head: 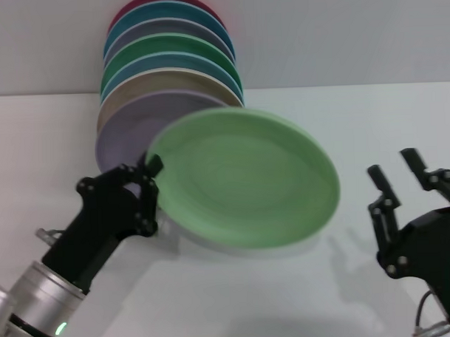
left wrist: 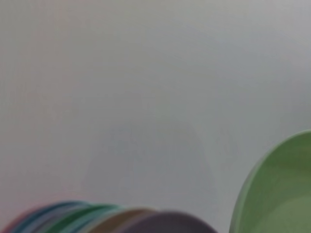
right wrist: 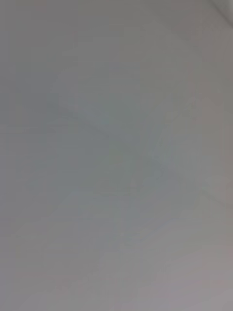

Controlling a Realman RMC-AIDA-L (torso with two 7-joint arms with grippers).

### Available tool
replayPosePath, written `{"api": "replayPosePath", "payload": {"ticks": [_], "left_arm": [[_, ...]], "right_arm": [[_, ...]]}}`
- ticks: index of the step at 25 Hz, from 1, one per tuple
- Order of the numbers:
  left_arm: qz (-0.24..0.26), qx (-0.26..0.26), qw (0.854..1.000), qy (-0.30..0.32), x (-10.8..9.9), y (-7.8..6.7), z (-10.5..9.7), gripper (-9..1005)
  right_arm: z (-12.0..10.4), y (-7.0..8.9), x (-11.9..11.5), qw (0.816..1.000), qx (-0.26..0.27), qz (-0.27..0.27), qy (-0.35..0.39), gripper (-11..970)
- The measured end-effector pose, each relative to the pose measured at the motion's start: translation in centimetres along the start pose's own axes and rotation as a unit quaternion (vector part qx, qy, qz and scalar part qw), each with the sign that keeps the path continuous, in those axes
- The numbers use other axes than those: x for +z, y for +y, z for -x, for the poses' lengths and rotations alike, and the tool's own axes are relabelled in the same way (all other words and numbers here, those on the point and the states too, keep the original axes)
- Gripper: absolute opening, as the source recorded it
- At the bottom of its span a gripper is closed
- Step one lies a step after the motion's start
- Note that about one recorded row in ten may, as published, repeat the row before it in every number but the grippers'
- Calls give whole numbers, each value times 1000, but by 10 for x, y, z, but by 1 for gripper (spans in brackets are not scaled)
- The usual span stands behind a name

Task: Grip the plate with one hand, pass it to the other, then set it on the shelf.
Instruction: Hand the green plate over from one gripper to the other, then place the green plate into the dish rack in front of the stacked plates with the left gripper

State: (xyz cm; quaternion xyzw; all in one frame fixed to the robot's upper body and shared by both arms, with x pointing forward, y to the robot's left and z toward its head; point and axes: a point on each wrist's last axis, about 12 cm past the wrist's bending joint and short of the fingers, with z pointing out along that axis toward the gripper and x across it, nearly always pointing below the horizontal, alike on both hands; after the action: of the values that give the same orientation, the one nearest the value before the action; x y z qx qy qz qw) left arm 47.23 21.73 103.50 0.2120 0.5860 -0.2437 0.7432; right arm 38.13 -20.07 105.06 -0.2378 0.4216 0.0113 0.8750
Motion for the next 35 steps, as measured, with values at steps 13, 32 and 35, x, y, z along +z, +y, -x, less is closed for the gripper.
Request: {"api": "replayPosePath", "payload": {"ticks": [13, 32, 35], "left_arm": [[62, -8, 995, -82, -13, 18, 21, 44], [105, 121, 985, -71, -8, 32, 21, 83], [105, 133, 983, -64, -7, 32, 20, 89]], "right_arm": [[-12, -30, -5, 997, 63, -38, 4, 271], [-30, -59, -19, 995, 50, -68, 58, 271], [-31, -59, -20, 995, 50, -68, 60, 271]]}}
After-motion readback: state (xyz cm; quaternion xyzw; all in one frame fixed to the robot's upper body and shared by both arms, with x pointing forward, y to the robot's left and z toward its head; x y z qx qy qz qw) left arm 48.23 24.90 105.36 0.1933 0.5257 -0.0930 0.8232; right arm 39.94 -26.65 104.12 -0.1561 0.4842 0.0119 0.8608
